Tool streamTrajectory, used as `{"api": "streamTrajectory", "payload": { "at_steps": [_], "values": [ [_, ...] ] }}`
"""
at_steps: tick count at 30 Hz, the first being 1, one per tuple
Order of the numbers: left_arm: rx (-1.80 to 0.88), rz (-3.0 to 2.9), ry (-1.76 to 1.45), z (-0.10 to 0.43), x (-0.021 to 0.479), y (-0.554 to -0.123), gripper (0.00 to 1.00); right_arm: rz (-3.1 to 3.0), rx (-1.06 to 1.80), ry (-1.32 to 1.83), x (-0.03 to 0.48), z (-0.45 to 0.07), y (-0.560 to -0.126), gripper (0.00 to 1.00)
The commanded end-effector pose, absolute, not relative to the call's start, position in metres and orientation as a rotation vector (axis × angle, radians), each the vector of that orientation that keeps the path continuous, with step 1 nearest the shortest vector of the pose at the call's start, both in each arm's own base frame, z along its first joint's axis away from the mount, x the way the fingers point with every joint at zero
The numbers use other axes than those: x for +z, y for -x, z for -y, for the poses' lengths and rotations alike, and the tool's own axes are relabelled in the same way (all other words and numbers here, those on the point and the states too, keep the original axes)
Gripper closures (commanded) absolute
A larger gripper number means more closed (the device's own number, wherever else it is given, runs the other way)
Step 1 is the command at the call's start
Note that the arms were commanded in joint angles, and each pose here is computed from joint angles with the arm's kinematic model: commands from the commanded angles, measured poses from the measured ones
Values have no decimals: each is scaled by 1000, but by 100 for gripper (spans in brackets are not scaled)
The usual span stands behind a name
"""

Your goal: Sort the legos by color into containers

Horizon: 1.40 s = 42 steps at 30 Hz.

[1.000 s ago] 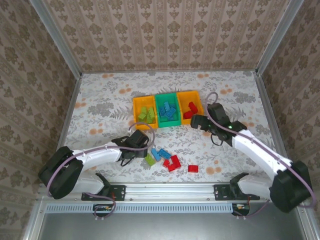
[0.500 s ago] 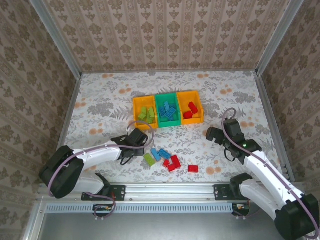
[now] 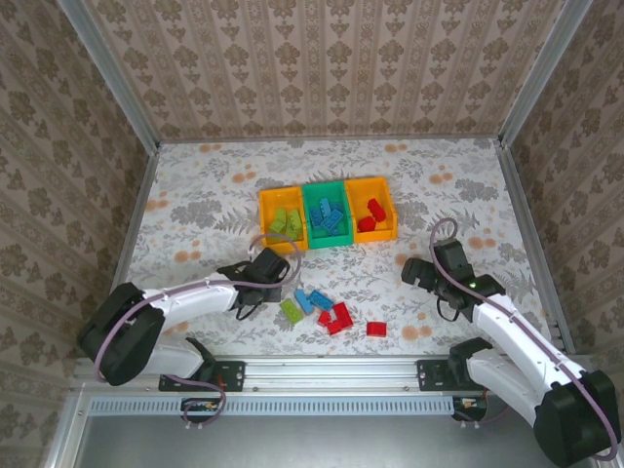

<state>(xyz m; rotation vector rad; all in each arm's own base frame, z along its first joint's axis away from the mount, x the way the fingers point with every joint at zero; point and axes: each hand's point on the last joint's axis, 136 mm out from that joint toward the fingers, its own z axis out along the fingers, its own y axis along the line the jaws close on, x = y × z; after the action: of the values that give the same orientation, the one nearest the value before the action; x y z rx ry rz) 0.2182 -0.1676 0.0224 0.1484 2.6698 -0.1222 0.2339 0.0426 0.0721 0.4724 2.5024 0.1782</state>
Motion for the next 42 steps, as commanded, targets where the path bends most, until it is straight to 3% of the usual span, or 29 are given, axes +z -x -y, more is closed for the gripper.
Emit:
{"api": "streamTrajectory", "payload": {
  "at_steps": [1,9,15,22,30,42],
  "values": [
    [-211,-2576,-218,198,61,-235,78,-2506,256,-505,65,-51,-233,2],
    [-431,-2342,-417,290,156,-283,79,-2546,340,-569,54,-63,-222,7],
    [-634,-2233,-593,377,196,-317,79,-2570,371,-571,48,-75,-214,8],
    [-740,-2230,-669,442,191,-360,79,-2626,344,-499,39,-88,-208,8],
    [-864,-2288,-540,450,167,-402,76,-2667,343,-374,33,-107,-203,7],
    [-903,-2263,-526,444,170,-396,31,-2735,246,-214,37,-125,-172,8]
  ]
}}
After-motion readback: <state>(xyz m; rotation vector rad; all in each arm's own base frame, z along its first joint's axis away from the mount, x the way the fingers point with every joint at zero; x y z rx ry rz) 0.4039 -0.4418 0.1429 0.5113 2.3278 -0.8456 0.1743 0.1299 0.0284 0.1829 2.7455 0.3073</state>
